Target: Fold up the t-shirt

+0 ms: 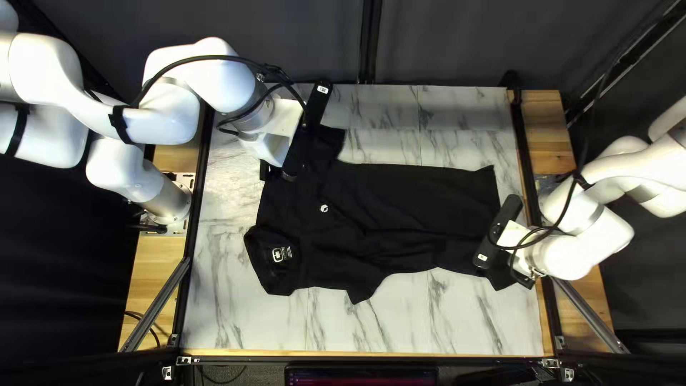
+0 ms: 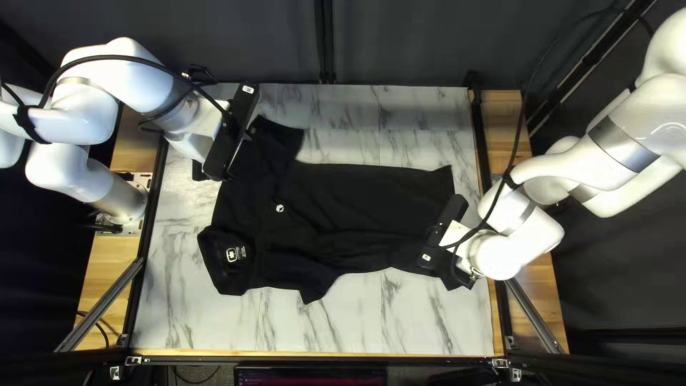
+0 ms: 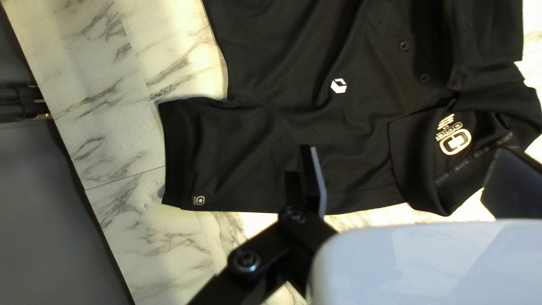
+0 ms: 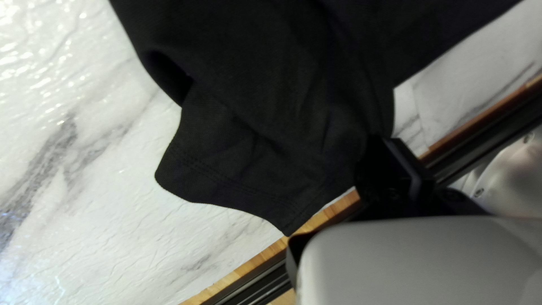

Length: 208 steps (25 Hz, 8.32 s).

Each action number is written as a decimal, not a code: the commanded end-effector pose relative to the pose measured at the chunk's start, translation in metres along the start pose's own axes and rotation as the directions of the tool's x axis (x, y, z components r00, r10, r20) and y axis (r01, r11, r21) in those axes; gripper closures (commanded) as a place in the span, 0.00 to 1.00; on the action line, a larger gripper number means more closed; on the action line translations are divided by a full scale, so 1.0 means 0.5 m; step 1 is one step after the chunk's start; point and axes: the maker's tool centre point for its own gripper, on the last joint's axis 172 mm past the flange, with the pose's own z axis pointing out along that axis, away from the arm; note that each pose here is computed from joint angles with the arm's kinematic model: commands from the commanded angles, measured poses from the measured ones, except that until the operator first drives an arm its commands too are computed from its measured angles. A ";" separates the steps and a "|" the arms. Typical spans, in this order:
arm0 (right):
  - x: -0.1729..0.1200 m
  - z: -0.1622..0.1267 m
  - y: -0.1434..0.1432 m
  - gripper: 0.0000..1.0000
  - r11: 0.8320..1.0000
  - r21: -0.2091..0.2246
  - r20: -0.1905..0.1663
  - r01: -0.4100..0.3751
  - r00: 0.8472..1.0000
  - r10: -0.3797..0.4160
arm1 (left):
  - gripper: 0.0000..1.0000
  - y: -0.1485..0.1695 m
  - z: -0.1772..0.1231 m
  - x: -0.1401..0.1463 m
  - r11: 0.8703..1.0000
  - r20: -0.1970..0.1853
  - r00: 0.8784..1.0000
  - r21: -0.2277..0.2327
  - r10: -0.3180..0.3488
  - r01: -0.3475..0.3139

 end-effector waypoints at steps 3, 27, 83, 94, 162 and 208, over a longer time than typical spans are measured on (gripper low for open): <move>0.051 -0.025 0.011 1.00 0.998 -0.038 -0.029 0.049 0.998 -0.050 | 0.00 0.000 0.000 0.000 1.000 0.000 1.000 0.000 0.000 0.000; 0.244 -0.148 0.012 1.00 0.962 -0.124 -0.128 0.244 0.957 -0.259 | 0.00 0.000 0.000 0.000 1.000 0.000 1.000 0.000 0.000 0.000; 0.134 -0.132 0.029 1.00 0.985 -0.107 0.097 0.135 0.987 -0.124 | 0.00 0.000 0.000 0.000 1.000 0.000 1.000 0.000 0.000 0.000; 0.124 -0.081 0.093 0.00 0.986 -0.080 0.029 0.148 0.989 -0.146 | 0.00 0.000 0.000 0.000 1.000 0.000 1.000 0.000 0.000 0.000; 0.073 -0.524 0.260 0.00 0.964 0.087 -0.279 0.251 0.935 -0.219 | 0.00 0.295 0.385 0.009 0.968 0.124 0.985 -0.203 -0.124 0.147; 0.073 -0.524 0.260 0.00 0.964 0.087 -0.279 0.251 0.935 -0.219 | 1.00 0.502 0.408 0.145 0.958 0.299 0.928 -0.110 -0.224 0.267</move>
